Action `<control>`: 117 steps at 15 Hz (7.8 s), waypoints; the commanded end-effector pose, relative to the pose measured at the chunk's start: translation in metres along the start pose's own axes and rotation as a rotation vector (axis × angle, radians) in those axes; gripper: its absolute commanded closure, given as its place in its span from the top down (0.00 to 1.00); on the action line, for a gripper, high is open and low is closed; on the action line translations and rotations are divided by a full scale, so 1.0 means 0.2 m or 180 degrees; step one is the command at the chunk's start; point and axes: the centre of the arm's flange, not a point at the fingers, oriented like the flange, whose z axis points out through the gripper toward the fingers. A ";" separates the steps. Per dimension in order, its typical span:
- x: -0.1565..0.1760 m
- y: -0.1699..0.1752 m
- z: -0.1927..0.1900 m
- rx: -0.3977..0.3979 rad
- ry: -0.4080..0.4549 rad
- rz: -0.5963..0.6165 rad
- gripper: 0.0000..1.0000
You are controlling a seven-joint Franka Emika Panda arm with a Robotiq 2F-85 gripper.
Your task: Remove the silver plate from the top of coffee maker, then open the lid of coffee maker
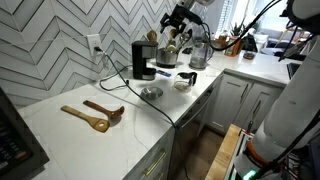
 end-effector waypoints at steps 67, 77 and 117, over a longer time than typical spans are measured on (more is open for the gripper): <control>0.56 0.01 0.33 0.1756 0.0052 0.0555 1.00; 0.66 -0.20 0.34 0.1701 0.0136 0.0166 1.00; 0.74 -0.60 0.40 0.1514 0.1223 -0.1188 1.00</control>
